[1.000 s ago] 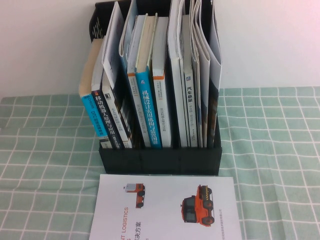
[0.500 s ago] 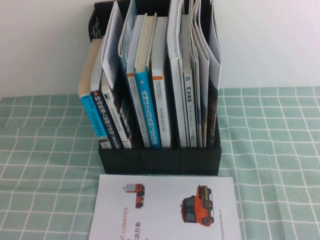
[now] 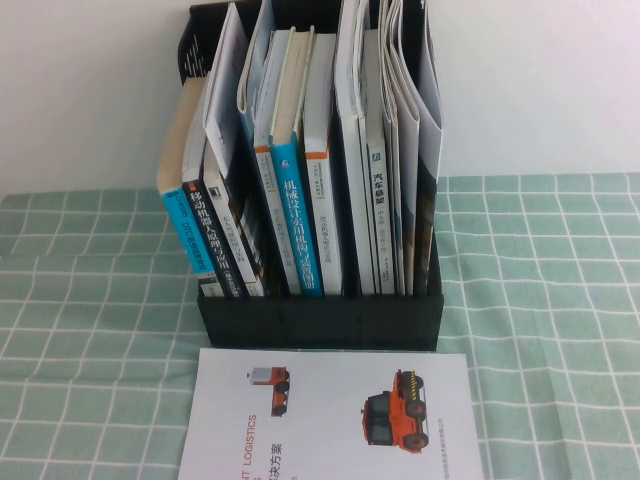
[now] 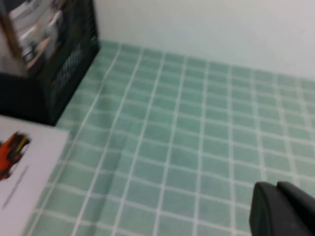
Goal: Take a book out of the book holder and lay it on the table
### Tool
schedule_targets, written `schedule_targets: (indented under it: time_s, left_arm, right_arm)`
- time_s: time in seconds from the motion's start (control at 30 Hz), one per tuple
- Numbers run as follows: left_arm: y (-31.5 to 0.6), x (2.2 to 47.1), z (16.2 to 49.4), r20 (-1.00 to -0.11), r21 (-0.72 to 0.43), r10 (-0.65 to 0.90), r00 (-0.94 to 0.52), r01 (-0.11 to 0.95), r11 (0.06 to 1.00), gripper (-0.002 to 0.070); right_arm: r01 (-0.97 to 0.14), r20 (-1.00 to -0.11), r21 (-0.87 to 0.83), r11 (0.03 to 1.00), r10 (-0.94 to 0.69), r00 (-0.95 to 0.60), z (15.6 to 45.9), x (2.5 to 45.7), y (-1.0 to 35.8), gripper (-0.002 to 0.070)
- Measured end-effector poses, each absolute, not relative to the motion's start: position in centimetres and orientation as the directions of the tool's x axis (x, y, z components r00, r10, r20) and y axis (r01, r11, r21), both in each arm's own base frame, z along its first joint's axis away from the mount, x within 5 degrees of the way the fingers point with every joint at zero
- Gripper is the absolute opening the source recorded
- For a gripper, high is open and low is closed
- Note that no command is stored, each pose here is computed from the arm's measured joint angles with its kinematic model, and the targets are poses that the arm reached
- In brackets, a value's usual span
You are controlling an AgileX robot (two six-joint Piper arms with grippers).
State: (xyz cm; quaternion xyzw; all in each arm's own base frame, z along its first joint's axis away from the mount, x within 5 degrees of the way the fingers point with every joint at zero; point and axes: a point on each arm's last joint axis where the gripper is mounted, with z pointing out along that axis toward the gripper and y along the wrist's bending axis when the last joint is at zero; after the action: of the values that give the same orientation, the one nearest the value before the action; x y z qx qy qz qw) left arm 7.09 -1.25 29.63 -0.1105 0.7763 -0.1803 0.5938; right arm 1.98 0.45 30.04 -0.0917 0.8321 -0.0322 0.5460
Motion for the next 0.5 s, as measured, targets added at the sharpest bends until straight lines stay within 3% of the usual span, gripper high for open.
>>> schedule_targets:
  time_s: [0.2,0.5]
  left_arm:
    - [-2.9,11.0,31.1,-0.81,-0.503,-0.418,-0.412,0.12,0.856,-0.0003]
    - [-5.4,16.9,36.5,-0.814,-0.554,-0.397,-0.424,0.363,0.749,-0.0003]
  right_arm:
    - [-0.334,-0.834,-0.045,0.942,-0.22,-0.506,29.3,3.5,2.3,0.0001]
    - [-0.557,-0.866,-0.069,0.827,-0.327,-0.378,30.0,4.9,4.2,0.0001]
